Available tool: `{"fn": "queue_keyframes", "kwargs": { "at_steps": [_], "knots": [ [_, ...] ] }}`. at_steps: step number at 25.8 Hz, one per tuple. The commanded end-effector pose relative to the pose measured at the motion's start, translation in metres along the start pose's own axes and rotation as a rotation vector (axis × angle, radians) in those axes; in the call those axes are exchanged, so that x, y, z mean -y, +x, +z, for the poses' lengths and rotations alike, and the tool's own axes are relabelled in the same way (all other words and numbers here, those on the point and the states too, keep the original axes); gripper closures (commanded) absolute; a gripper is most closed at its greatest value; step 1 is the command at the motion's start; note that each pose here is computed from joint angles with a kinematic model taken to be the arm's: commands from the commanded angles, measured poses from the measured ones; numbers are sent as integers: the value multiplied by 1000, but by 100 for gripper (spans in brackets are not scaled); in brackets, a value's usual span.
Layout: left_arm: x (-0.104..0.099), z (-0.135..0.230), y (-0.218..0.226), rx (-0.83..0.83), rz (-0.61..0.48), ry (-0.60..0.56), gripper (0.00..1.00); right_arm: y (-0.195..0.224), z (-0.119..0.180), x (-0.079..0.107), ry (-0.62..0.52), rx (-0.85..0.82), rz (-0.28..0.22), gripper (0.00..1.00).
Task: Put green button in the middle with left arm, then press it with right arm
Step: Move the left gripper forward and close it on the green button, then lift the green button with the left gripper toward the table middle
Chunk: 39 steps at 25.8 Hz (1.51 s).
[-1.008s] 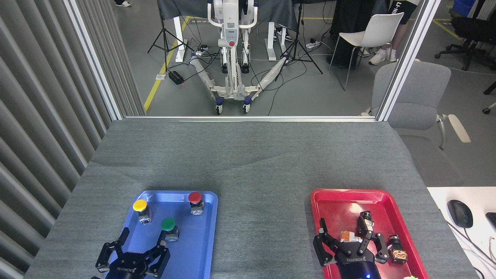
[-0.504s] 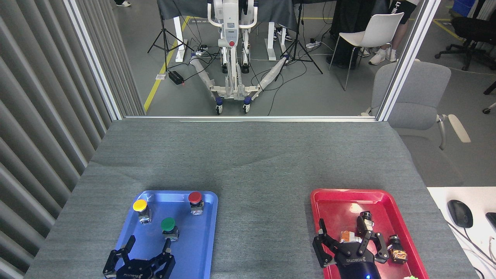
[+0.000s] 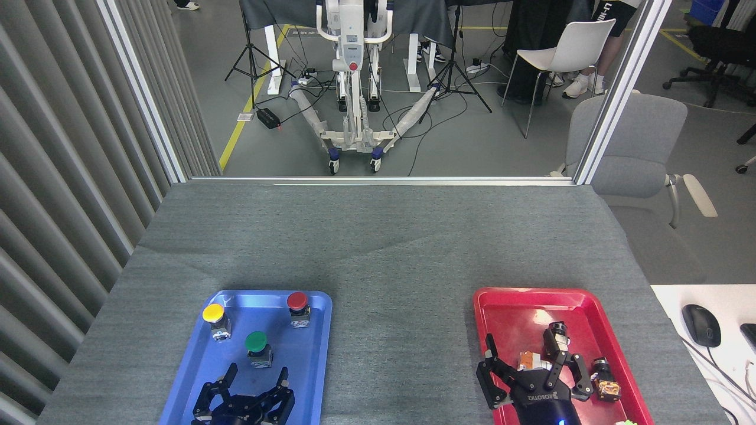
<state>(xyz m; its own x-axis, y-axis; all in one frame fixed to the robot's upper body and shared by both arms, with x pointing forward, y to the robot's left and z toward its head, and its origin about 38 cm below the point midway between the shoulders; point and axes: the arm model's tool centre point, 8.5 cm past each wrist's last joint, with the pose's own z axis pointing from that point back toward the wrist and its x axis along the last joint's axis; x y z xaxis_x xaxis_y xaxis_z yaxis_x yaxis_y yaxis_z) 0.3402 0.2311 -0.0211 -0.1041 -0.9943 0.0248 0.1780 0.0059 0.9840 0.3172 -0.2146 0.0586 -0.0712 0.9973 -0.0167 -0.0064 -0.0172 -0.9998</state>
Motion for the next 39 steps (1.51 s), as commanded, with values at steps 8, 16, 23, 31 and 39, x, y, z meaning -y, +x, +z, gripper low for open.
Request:
{"fn": "queue_keyframes", "kwargs": {
  "at_steps": [8,16,23,31,39],
  "knots": [
    [5,-17,-14,-124,-18,7,1,1,0,0,0,-3,-6,1],
    [6,-33,-14,-124,-13,-12,1,0,0,0,-2,-4,-4,1],
    [10,-47,-15,-134,-12,-38,11,0,0,1,-2,-4,-4,1],
    [11,-46,-19,-142,-11,-45,71,0,0,0,0,-4,-4,1],
    [11,-46,-17,-120,-16,-44,91,1,0,-1,1,-2,-4,1]
  ]
}}
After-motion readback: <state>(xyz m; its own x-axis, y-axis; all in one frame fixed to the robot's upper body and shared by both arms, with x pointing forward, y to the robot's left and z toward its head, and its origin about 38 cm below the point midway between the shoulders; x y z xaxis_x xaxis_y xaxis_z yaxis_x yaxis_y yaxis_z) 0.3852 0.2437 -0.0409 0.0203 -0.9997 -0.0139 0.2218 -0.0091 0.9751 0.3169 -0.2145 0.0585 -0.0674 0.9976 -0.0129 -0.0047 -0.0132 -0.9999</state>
